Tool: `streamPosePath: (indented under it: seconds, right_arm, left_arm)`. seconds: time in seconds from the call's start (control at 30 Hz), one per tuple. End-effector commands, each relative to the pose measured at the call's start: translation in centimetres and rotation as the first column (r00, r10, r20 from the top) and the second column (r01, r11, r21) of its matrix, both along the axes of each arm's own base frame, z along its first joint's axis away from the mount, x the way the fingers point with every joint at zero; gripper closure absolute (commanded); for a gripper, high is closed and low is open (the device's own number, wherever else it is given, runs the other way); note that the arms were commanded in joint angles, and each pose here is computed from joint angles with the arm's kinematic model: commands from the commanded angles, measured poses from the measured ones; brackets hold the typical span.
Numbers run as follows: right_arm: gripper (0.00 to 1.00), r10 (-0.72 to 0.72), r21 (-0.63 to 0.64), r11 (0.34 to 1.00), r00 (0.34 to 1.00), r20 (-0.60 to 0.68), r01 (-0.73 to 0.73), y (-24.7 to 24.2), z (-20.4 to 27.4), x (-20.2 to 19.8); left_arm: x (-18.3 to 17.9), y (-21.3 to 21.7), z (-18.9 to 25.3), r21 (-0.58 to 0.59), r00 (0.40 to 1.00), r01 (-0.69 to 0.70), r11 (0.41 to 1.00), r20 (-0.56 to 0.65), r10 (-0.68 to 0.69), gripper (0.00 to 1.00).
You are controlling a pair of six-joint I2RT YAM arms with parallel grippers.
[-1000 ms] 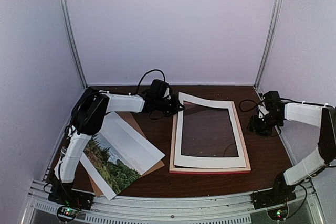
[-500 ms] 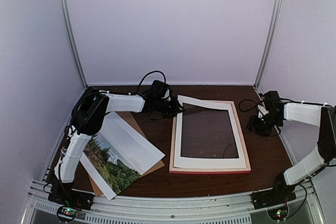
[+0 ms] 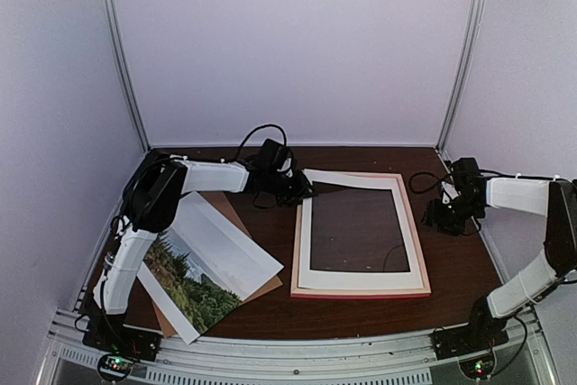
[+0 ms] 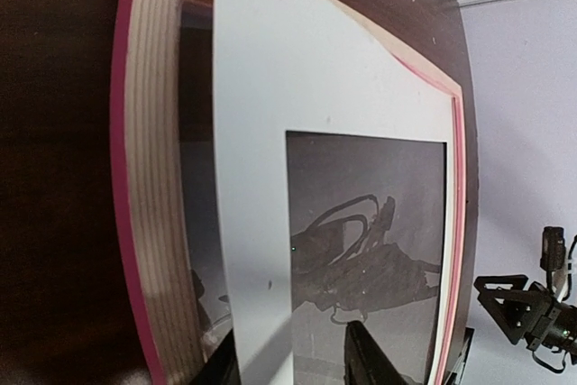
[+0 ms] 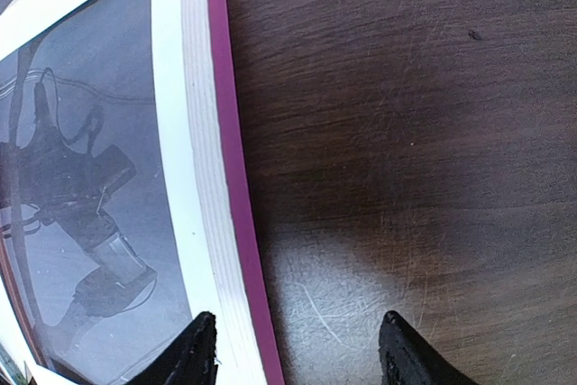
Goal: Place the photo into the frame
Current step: Place the mat board on the glass panel.
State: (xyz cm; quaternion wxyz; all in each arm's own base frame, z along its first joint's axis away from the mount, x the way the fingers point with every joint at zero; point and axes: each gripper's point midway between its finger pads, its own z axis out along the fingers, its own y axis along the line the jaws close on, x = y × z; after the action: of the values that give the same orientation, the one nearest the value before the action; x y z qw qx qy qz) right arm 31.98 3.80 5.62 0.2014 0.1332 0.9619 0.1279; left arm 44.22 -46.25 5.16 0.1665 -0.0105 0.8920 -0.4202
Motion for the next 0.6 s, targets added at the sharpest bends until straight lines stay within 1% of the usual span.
streamPosePath:
  seconds: [0.0,0.23,0.57]
  right_arm:
    - [0.39,0.004,0.011,1.0,1.0,0.008,-0.004,0.2,-0.1,0.1]
    - [0.39,0.007,0.016,1.0,1.0,0.006,-0.007,0.4,-0.2,0.3]
    - [0.39,0.01,0.019,1.0,1.0,0.002,-0.01,0.6,-0.5,0.1]
  left_arm:
    - [-0.1,-0.8,1.9,0.0,0.998,0.044,0.999,0.046,-0.044,0.62]
    - [-0.6,-1.0,1.6,0.023,0.997,0.068,0.997,0.038,-0.069,0.52]
    - [-1.2,-1.6,1.3,0.058,0.992,0.116,0.992,0.039,-0.118,0.46]
